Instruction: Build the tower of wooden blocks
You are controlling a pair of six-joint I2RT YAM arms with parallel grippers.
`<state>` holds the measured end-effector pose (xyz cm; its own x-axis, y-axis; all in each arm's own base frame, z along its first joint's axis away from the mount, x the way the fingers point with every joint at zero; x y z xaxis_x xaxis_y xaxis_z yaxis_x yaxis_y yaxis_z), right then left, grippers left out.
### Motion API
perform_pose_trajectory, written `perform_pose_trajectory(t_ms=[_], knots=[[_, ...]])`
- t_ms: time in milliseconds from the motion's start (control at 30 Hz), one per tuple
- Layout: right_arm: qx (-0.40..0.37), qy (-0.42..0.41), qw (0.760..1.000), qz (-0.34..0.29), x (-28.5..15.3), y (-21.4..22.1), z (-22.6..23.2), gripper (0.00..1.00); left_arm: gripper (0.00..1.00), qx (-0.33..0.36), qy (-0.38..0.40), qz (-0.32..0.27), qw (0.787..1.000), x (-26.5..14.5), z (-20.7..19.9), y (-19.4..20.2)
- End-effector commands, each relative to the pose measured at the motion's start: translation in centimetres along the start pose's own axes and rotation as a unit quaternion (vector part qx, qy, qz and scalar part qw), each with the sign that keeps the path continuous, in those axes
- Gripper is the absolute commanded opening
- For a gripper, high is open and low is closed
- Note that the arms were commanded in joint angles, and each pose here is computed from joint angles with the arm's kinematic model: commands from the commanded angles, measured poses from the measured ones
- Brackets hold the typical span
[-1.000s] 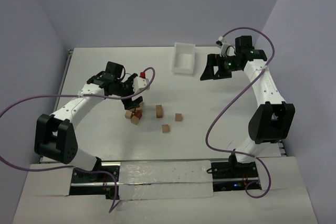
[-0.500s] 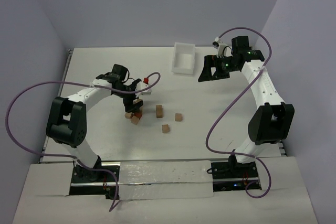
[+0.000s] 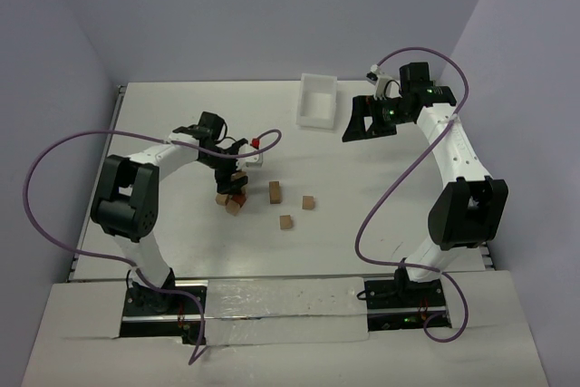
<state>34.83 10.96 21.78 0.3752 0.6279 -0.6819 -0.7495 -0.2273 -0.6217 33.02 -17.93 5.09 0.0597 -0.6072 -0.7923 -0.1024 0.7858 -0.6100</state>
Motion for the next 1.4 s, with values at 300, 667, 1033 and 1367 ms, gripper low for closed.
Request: perform_pose_trajectory(t_ms=[300,667,1033,1367], knots=[[-0.015,-0.002,1.0,-0.001,0.1,-0.5,0.2,1.0,0.78,0.02,-0.004,-0.018,1.0,-0.1,1.1,-1.1],[-0.014,-0.003,1.0,-0.001,0.1,-0.5,0.2,1.0,0.67,0.016,-0.001,-0.016,1.0,-0.1,1.0,-0.9],[-0.014,-0.003,1.0,0.0,0.1,-0.5,0.3,1.0,0.57,0.004,-0.012,-0.021,1.0,-0.6,1.0,-1.4],[-0.015,-0.003,1.0,-0.003,-0.1,-0.6,0.4,1.0,0.54,0.01,-0.026,-0.041,0.999,-2.4,1.1,-3.5]])
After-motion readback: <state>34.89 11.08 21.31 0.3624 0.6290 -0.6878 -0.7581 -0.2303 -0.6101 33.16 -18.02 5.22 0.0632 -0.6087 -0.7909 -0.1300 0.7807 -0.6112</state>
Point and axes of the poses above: each gripper's point midway between its finger pads, its own x axis out along the fingers, its own z axis along the line the jaws close on, y = z × x, the point moved 1 cm from there along -x, back along the fingers, and after that the axes turned 8 degrees about -x, right-handed, at the moved point
